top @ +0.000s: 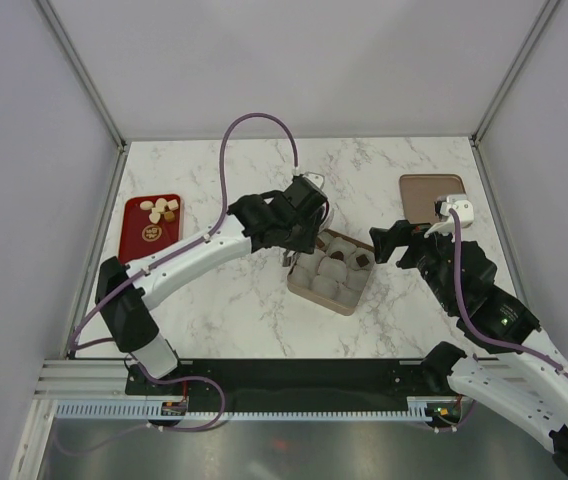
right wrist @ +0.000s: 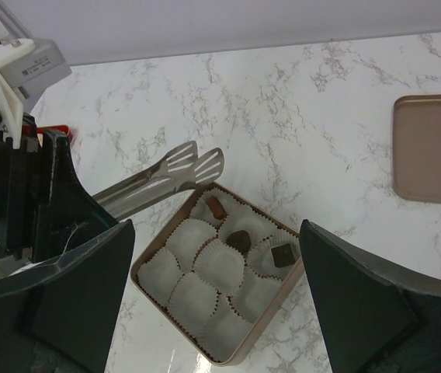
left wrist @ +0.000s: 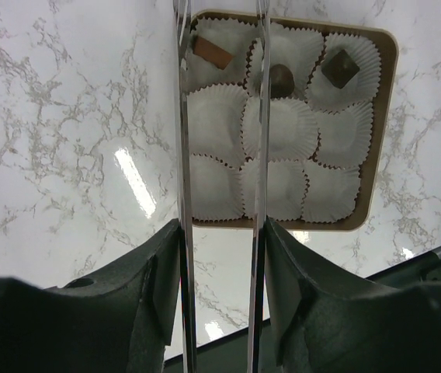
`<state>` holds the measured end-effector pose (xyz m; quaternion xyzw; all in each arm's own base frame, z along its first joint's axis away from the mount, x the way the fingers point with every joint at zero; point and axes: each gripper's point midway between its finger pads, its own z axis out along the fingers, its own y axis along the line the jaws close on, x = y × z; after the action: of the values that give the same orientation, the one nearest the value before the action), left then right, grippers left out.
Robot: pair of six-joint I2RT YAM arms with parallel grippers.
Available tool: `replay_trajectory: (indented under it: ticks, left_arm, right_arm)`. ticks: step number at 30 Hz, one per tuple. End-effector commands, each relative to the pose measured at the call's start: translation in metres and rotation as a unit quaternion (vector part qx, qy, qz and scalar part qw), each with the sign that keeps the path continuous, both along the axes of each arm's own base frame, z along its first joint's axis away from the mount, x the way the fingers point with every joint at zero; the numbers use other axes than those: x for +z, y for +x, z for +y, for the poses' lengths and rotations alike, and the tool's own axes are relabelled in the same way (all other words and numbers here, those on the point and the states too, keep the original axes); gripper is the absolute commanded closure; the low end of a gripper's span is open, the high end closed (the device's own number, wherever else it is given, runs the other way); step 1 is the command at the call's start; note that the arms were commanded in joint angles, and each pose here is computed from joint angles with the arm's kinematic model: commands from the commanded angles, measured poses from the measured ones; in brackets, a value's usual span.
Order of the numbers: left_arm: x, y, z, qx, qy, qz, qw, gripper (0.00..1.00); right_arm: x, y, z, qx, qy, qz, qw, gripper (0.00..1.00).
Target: Pack the chocolate
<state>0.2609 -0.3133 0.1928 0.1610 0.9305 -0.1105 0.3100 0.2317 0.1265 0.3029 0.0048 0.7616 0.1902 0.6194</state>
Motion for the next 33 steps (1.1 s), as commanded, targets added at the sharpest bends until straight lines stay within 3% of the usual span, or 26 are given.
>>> replay_trajectory:
  ticks: [1, 7, 12, 16, 22, 28, 33]
  left_arm:
    - [0.047, 0.013, 0.007, 0.016, -0.015, -0.057, 0.998, 0.48]
    - [0.064, 0.034, 0.062, 0.082, -0.003, -0.066, 0.994, 0.49]
    - [0.048, 0.056, 0.151, 0.192, 0.002, -0.043, 0.980, 0.49]
    - [0.035, 0.063, 0.239, 0.297, 0.012, -0.031, 0.954, 0.48]
    - [0.013, 0.050, 0.329, 0.416, 0.030, -0.009, 0.909, 0.48]
    - [-0.015, 0.037, 0.370, 0.476, 0.047, 0.031, 0.878, 0.48]
    - [-0.035, 0.033, 0.371, 0.476, 0.060, 0.061, 0.875, 0.48]
  right_arm:
    - [0.021, -0.001, -0.005, -0.008, 0.014, -0.023, 1.000, 0.05]
    - [0.014, -0.001, 0.001, 0.004, 0.011, -0.014, 1.000, 0.05]
    - [0.004, 0.000, 0.010, 0.022, 0.008, 0.000, 1.000, 0.05]
    - [-0.002, 0.000, 0.015, 0.032, 0.009, 0.003, 0.999, 0.05]
    - [-0.007, 0.001, 0.021, 0.044, 0.008, 0.007, 0.999, 0.05]
    - [-0.004, -0.001, 0.023, 0.053, 0.012, 0.001, 0.999, 0.05]
    - [-0.006, 0.000, 0.021, 0.047, 0.008, -0.001, 0.999, 0.05]
